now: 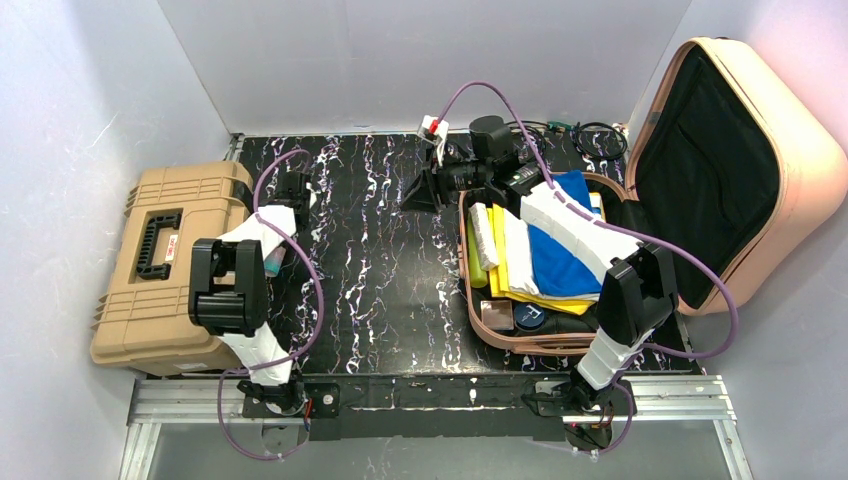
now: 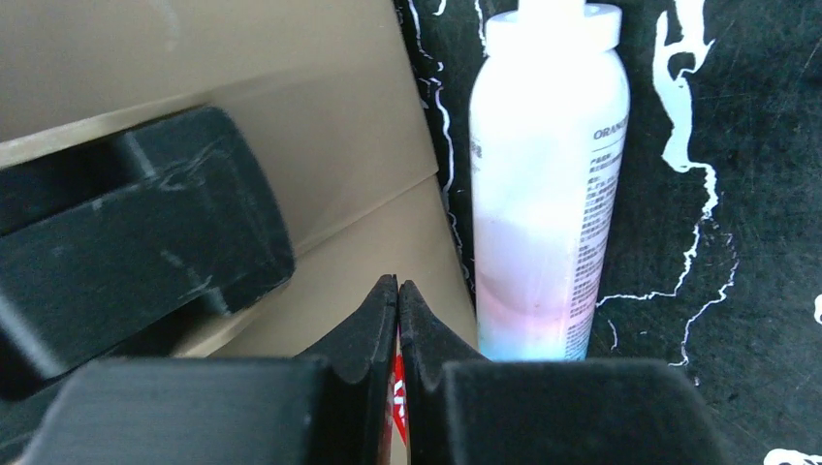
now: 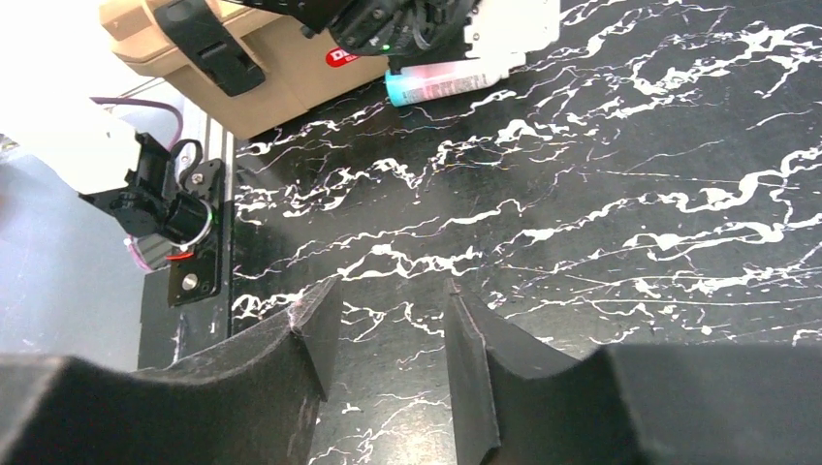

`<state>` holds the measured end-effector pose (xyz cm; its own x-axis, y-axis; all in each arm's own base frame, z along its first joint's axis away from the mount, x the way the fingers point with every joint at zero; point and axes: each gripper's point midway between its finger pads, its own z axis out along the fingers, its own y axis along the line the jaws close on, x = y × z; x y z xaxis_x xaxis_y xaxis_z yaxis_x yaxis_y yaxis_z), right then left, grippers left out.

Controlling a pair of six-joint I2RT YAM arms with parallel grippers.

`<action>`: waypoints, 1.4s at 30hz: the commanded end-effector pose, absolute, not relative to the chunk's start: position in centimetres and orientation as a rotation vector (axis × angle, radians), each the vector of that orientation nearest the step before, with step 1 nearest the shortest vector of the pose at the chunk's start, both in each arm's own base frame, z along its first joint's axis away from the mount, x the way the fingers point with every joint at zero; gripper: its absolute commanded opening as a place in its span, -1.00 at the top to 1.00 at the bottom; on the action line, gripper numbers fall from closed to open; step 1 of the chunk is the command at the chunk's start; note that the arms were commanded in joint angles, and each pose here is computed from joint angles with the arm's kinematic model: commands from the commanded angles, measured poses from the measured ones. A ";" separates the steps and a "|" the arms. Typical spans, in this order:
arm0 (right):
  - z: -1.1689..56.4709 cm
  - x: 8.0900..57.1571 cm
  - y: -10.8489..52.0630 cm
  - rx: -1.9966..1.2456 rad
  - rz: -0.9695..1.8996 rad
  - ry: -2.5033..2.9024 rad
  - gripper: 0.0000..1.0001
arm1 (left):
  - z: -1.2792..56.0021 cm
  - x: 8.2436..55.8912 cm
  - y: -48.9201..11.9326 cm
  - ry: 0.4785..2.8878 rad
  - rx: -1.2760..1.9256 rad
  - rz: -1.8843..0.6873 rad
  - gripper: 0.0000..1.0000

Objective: Pack the luggage
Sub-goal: Pick up the makeup from the center of the board.

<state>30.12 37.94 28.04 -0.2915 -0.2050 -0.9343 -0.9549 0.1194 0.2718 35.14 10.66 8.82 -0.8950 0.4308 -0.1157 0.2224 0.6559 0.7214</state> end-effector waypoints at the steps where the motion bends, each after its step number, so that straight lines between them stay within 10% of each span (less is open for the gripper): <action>1: 31.2 28.9 37.7 -1.172 1.286 1.529 -0.06 | 7.1 34.5 10.4 2.646 0.535 1.030 0.98; 42: 11.0 30.3 46.5 -0.598 1.480 2.242 -0.66 | 6.5 29.1 -6.4 2.851 0.410 -0.365 1.00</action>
